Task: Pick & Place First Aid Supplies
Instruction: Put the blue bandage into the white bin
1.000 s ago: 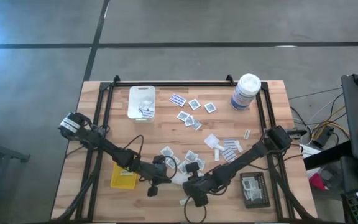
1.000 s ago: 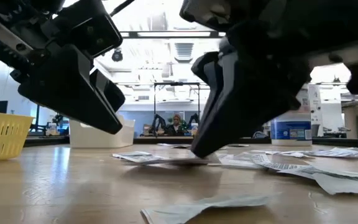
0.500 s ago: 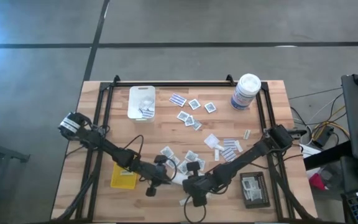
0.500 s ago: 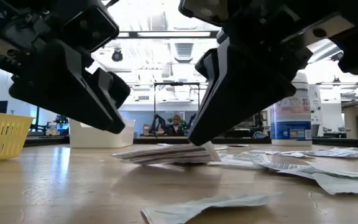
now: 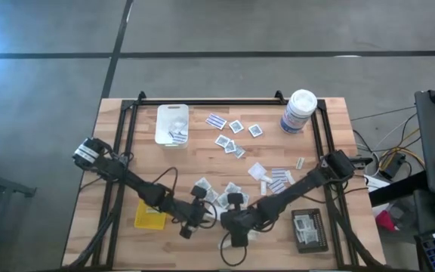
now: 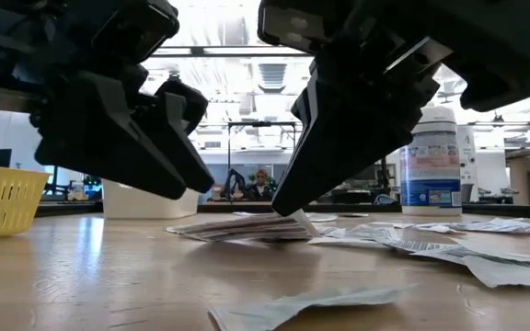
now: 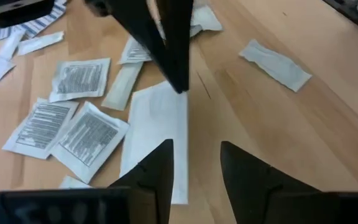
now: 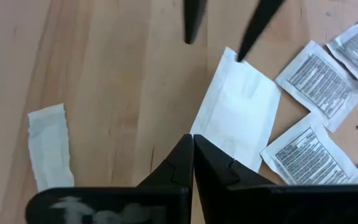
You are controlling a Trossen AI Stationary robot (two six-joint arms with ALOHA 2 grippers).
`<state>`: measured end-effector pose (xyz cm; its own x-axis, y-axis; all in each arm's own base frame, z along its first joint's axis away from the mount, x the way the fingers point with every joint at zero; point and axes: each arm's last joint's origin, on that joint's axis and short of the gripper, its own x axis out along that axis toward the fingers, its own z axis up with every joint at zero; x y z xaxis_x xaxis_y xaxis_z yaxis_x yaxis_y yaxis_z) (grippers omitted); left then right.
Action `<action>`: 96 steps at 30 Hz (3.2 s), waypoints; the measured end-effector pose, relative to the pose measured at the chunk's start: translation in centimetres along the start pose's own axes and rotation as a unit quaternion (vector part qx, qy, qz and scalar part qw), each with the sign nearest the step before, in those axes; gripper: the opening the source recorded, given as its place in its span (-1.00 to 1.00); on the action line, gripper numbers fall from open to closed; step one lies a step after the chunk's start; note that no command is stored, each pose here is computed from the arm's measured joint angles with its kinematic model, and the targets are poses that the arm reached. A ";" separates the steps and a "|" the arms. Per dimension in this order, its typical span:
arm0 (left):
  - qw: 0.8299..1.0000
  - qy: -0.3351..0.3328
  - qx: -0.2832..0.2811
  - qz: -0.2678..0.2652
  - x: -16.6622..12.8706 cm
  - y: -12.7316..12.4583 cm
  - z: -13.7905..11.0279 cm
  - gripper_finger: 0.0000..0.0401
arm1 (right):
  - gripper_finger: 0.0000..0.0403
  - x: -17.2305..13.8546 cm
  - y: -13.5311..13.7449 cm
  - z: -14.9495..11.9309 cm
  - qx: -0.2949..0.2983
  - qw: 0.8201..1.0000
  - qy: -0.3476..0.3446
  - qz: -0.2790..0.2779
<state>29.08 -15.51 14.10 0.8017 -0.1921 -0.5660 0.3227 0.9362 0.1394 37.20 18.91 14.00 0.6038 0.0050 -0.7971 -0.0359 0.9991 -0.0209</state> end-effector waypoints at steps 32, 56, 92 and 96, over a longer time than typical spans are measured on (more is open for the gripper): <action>0.991 0.045 0.069 0.104 2.0 -0.7 -0.9 -0.38 | -0.96 -0.2 -0.4 1.0 0.055 0.998 -0.007 0.014; 0.991 0.044 0.059 0.108 1.9 -0.9 -1.0 -1.00 | -0.96 -0.5 -0.4 1.9 0.102 0.994 -0.018 0.018; 0.988 0.032 -0.067 0.133 -5.9 1.3 3.3 -1.00 | -0.67 -7.9 0.1 0.6 0.129 0.990 0.038 -0.040; 0.984 0.024 -0.071 0.159 -8.1 2.2 3.6 -1.00 | -0.69 -8.1 0.7 0.1 0.133 0.989 0.034 -0.049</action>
<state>25.06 -12.96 21.88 0.8251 0.1281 -0.5503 -0.0168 0.9791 0.2028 32.35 19.62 20.44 0.5390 -0.0865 -0.8378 0.2364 0.9703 0.0520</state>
